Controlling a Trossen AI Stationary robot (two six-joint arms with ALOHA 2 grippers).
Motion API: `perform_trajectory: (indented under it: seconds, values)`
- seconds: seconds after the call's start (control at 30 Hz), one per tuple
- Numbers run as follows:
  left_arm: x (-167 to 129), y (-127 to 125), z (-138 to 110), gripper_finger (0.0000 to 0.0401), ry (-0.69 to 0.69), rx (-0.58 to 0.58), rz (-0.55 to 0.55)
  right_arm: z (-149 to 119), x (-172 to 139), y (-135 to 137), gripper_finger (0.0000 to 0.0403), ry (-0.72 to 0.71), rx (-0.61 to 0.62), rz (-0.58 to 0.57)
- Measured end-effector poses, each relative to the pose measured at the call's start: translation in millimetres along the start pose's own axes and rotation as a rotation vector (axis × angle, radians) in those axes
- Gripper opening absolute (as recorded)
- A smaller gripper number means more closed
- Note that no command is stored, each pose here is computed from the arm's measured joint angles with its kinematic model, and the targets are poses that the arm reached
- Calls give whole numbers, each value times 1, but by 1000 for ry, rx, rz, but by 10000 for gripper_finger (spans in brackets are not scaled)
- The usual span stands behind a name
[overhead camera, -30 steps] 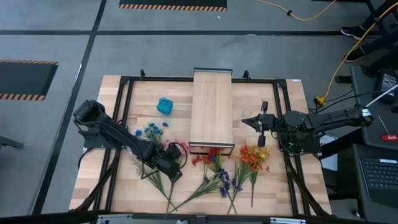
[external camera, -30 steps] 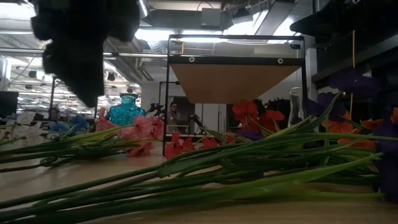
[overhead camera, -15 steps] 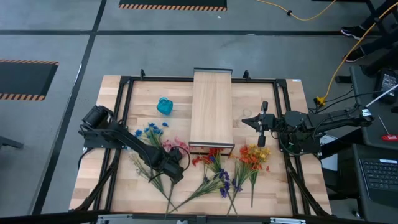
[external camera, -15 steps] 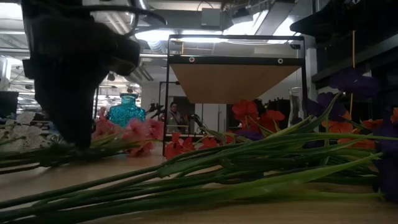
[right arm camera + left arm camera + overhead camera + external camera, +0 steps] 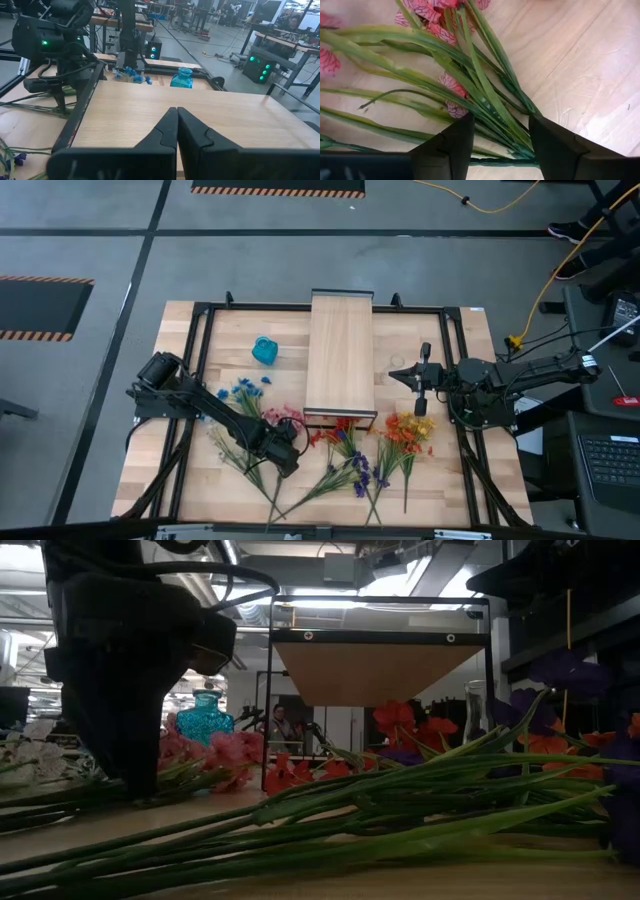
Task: Pick and place flowers into a vace then onto a shelf
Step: Put the pink flowers into the blue vase
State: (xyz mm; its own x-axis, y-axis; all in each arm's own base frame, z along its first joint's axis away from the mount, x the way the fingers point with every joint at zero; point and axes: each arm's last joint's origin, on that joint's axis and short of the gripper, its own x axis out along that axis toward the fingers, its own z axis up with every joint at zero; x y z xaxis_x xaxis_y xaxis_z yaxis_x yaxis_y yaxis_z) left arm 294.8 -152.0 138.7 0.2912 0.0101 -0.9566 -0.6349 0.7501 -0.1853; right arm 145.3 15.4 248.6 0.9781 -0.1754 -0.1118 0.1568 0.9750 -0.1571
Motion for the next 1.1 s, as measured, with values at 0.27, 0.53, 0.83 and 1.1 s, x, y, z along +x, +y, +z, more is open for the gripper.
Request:
perform_trajectory:
  seconds: [0.27,0.53,0.83,1.1]
  values:
    - [-5,3,-1,38,18,-58,14,0,0,0,8,0,0,0]
    - [-36,5,-3,7,-88,-72,-11,0,0,0,8,0,0,0]
    - [-76,5,-13,5,-131,28,-115,0,0,0,8,0,-21,0]
    - [-105,0,-16,4,-246,201,-235,0,0,0,8,0,-22,0]
